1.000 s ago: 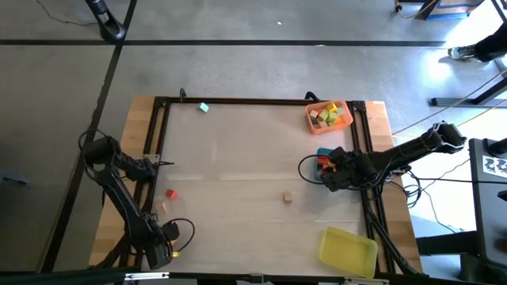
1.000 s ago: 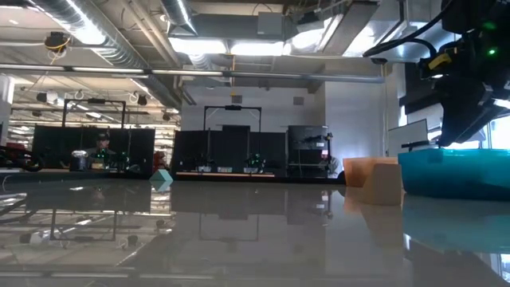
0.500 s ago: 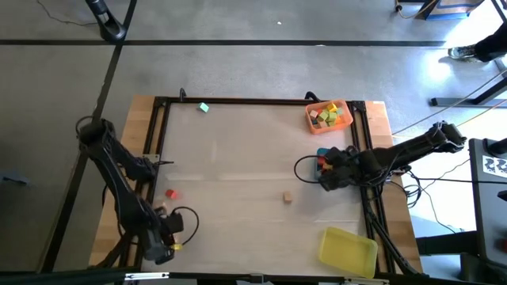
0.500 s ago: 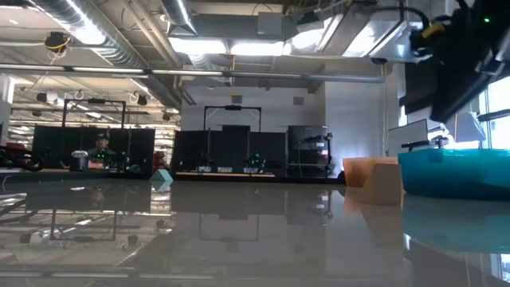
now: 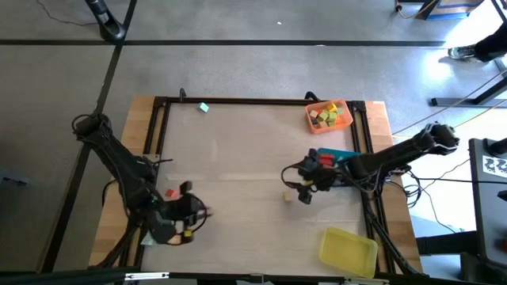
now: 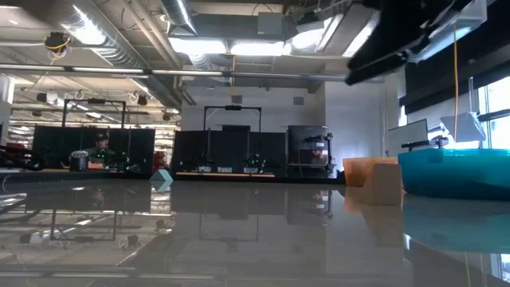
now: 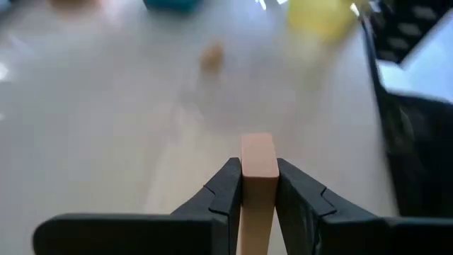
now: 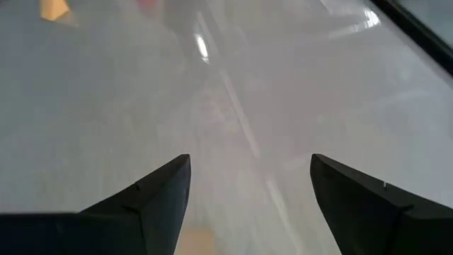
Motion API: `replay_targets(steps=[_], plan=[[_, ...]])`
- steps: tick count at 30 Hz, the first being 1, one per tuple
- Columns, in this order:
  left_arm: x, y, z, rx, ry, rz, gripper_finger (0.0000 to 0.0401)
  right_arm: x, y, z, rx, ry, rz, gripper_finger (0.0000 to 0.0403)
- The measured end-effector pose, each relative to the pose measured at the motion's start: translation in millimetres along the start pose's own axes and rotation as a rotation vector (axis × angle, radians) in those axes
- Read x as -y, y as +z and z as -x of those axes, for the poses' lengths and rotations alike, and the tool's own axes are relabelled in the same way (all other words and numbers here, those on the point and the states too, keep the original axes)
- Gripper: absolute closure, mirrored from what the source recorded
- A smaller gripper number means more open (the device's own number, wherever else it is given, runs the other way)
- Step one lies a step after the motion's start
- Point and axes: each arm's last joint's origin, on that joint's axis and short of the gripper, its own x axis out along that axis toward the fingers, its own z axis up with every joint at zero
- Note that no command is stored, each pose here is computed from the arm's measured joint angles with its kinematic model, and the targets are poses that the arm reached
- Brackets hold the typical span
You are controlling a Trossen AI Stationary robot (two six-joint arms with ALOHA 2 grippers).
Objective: Sort blocks by size
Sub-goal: Put the brown rectangular block into the blue bin
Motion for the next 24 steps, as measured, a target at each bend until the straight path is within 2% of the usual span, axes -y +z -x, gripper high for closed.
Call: replay_targets(steps=[7,12,17,24], plan=[[-10,32,-23,0.198,0.124,-0.094,0.0339,-26,6,-40,0.135,0.118,0.079,0.0117],[-11,53,-45,0.311,0.153,-0.071,0.0339,-44,13,-64,0.303,0.235,0.086,0.0117],[-18,59,-70,0.331,0.214,-0.054,0.0349,-57,14,-83,0.457,0.337,0.070,0.0117],[-16,63,-88,0.341,0.163,-0.096,0.0346,-64,10,-98,0.535,0.392,0.049,0.0117]])
